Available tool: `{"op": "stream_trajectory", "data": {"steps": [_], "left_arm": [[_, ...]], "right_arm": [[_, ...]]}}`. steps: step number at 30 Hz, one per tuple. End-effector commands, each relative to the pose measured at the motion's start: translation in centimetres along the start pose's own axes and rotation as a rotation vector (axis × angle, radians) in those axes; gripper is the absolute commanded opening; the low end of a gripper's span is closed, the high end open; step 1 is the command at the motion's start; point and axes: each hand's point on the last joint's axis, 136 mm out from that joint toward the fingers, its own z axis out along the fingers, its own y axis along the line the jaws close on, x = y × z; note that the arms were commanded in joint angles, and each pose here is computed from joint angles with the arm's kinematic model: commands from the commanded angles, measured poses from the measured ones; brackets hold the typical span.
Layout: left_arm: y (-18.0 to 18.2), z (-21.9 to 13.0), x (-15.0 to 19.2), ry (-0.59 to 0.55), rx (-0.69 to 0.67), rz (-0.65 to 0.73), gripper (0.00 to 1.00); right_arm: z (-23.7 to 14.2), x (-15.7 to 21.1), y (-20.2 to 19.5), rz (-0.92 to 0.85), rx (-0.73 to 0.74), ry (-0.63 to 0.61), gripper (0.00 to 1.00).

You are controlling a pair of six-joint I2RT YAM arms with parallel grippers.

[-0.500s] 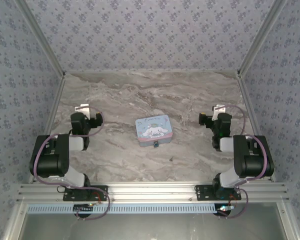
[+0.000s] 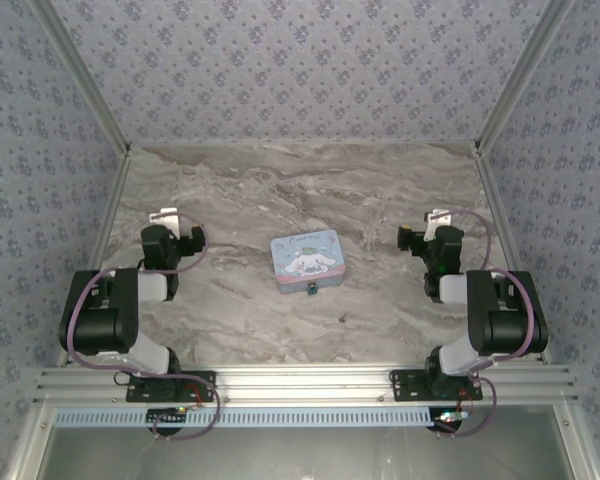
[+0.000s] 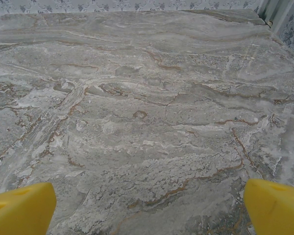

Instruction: Unlock a padlock with a key

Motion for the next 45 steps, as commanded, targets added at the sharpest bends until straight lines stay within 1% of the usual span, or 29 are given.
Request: {"op": "stream_trajectory", "data": {"steps": [1,13,18,20,24,26,28,30,33,35,37,40,45], "left_arm": [[-0.2,0.1,-0.3,-0.007,0.001,-0.001,0.99],[-0.1,0.0,-0.4,-0.011,-0.004,-0.008,0.99],[0.4,-1.7,-2.3,-0.042,-0.032,-0.018,1.00],[0.6,-2.8,-3.4,-0.055,-0.044,-0.022,0.99],[0.5,-4.9,-5.9,-0.080,-0.034,-0.093,0.99],[0.6,-5.7,-6.9,-0.046,-0.035,-0.169,0.99],[0.4,-6.3,-7.6,0.012,-0.029,-0.245,0.99],[-0.7,-6.7,-8.3,0.050,0.025,-0.292,1.00],[-2.3,-7.3,-8.9,0.083,0.113,-0.363,1.00],[-3.3,-7.8,-8.9,0.109,0.160,-0.411,0.99],[-4.6,-8.3,-8.8,0.131,0.211,-0.429,0.99],[-7.0,-9.1,-8.1,0.166,0.285,-0.464,0.99],[-11.3,-10.1,-5.7,0.250,0.410,-0.530,1.00]], "right_arm": [[0.2,-0.2,-0.1,-0.004,0.009,0.000,1.00],[0.2,-0.2,-0.1,-0.002,0.003,-0.002,1.00],[0.0,-1.6,-1.2,0.036,0.047,0.033,1.00],[-0.5,-2.6,-1.3,0.046,0.039,0.045,1.00],[-2.0,-4.2,-1.4,0.078,0.046,0.056,1.00],[-3.1,-4.9,-1.1,0.113,0.036,0.073,1.00],[-4.1,-5.7,-0.4,0.144,0.009,0.085,1.00],[-5.2,-5.8,0.5,0.193,-0.016,0.112,1.00],[-6.8,-6.0,2.8,0.258,-0.090,0.160,1.00],[-7.8,-5.8,4.3,0.296,-0.118,0.201,1.00],[-8.7,-4.9,5.5,0.322,-0.126,0.262,0.98],[-10.0,-3.3,7.3,0.349,-0.142,0.364,0.95],[-12.1,-0.6,10.0,0.354,-0.158,0.529,0.88]]}}
